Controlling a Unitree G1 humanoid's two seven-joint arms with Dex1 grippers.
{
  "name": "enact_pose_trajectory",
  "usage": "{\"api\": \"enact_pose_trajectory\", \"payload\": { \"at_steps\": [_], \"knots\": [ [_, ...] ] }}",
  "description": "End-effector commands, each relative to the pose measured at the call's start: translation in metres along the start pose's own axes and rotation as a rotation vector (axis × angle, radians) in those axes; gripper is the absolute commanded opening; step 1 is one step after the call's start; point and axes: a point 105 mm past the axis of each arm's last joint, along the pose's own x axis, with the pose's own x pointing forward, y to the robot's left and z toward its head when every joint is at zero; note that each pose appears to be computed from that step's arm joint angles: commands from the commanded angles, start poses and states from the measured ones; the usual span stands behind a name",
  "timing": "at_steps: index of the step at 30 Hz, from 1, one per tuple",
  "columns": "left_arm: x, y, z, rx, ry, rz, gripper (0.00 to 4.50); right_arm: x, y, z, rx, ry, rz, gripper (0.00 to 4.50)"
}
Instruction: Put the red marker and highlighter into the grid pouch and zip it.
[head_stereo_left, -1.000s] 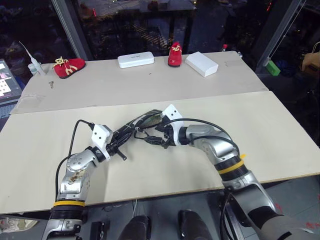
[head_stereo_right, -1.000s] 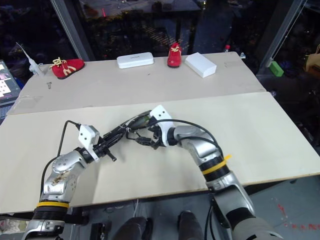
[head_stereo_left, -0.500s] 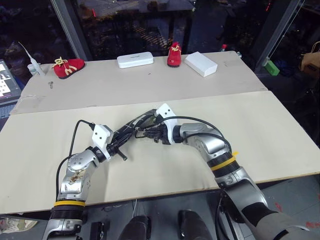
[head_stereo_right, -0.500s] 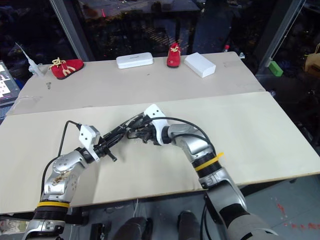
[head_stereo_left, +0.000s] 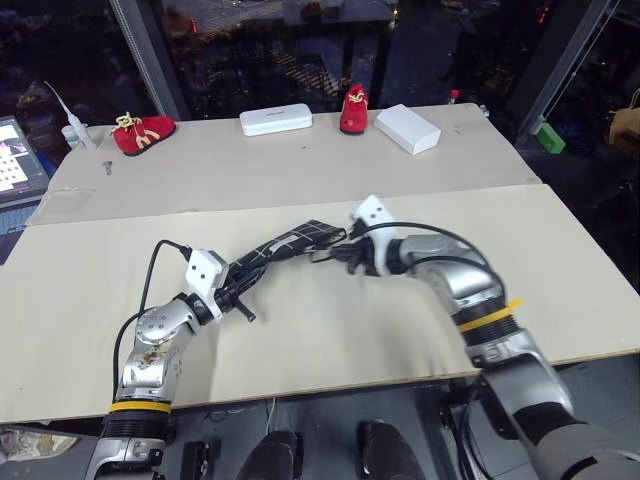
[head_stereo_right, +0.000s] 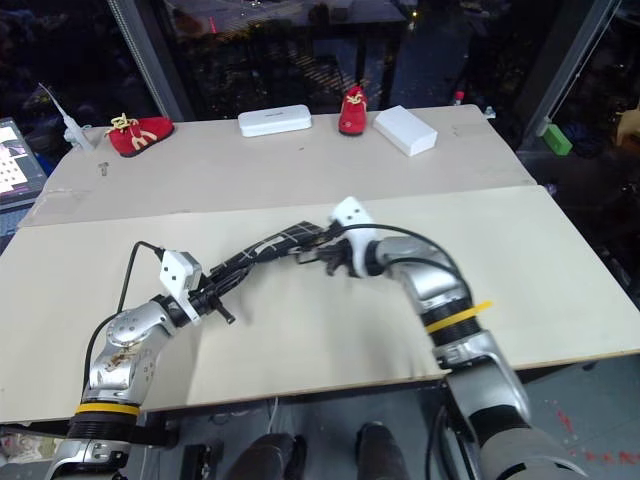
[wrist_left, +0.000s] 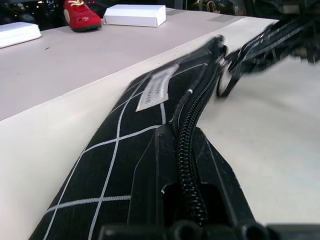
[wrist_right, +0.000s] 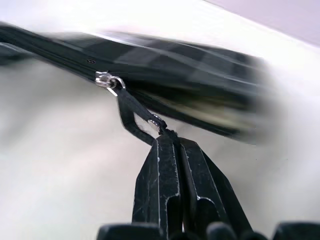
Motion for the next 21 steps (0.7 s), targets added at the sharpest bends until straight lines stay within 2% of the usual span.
{"api": "enact_pose_trajectory", "payload": {
  "at_steps": [1,3,8,10,11,12,18,21],
  "knots": [
    [-0.004,0.004,0.011,0.033,-0.035,0.019,0.00,-0.027,-0.041,0.014,-0.036,-0.042,-0.130,0.03],
    [-0.004,0.004,0.011,0.032,-0.034,0.019,0.00,-0.031,-0.047,0.014,-0.024,-0.050,-0.144,0.03],
    [-0.003,0.004,0.011,0.031,-0.032,0.013,0.00,-0.027,-0.016,0.009,-0.026,-0.061,0.023,0.03],
    [-0.001,0.004,0.012,0.033,-0.034,0.010,0.00,-0.023,-0.002,0.006,-0.011,-0.070,0.085,0.66],
    [0.000,0.004,0.012,0.034,-0.035,0.008,0.00,-0.022,0.004,0.006,0.001,-0.079,0.111,0.78],
    [0.000,0.004,0.013,0.035,-0.036,0.006,0.00,-0.021,0.007,0.007,0.010,-0.087,0.128,1.20],
    [0.005,-0.004,0.011,0.049,-0.027,-0.041,0.00,-0.038,0.001,0.011,0.111,-0.119,0.161,3.27],
    [0.009,-0.012,0.011,0.073,-0.018,-0.099,0.00,-0.067,-0.003,0.022,0.122,-0.197,0.213,3.27]
  ]
}}
